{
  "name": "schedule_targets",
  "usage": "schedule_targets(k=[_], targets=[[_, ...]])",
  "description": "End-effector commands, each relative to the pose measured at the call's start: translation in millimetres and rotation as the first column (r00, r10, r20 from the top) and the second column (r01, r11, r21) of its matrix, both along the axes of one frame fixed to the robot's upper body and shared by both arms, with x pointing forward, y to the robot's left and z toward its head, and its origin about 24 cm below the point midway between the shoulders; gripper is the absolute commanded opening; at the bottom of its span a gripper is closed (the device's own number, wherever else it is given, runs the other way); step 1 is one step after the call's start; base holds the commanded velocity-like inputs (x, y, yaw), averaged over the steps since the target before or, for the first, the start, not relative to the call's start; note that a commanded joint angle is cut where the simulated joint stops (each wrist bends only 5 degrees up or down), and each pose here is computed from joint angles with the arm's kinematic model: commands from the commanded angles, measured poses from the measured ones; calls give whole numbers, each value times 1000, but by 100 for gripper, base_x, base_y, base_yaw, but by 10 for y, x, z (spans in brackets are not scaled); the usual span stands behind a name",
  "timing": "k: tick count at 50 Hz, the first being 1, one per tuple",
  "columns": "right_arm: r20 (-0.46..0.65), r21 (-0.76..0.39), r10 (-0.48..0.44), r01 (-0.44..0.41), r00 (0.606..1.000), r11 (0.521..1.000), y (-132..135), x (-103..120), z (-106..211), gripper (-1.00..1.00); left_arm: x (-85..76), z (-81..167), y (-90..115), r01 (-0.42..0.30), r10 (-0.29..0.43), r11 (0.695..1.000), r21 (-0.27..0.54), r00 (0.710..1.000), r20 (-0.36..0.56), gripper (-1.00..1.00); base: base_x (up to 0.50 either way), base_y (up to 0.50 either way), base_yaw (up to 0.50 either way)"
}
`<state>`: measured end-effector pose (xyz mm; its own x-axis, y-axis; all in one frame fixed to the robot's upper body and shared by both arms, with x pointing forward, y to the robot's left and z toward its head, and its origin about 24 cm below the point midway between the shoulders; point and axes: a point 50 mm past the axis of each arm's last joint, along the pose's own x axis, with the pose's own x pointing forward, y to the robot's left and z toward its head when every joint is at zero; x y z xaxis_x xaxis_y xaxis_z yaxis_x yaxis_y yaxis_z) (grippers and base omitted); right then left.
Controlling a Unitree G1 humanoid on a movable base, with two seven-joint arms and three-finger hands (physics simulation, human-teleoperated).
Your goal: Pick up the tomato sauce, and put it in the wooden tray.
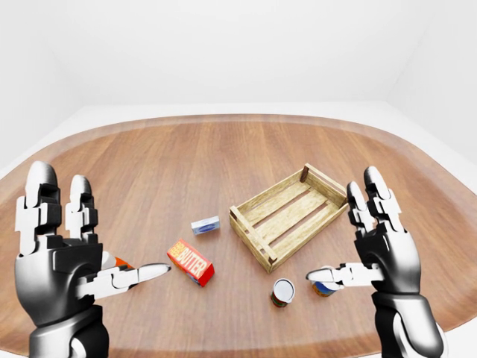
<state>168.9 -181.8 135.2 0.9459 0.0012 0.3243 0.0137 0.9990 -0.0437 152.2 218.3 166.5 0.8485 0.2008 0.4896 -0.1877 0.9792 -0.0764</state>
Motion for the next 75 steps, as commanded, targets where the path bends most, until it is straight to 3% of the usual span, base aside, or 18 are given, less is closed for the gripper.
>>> schedule_targets(k=[1, 25, 75], targets=[[-48, -6, 16, -17, 999, 1000, 28, -5, -90, 100, 17, -14, -7, 1, -1, 1000, 0, 1000, -7, 100, 0, 0, 0], [-152, 0, 34, -34, 988, 999, 9, 37, -335, 100, 44, -28, 0, 2, -2, 1000, -3, 1000, -13, 100, 0, 0, 0], [-192, -19, 67, -71, 979, 997, 50, -47, -509, 100, 41, -41, -9, 3, -3, 1000, -2, 1000, -21, 100, 0, 0, 0]])
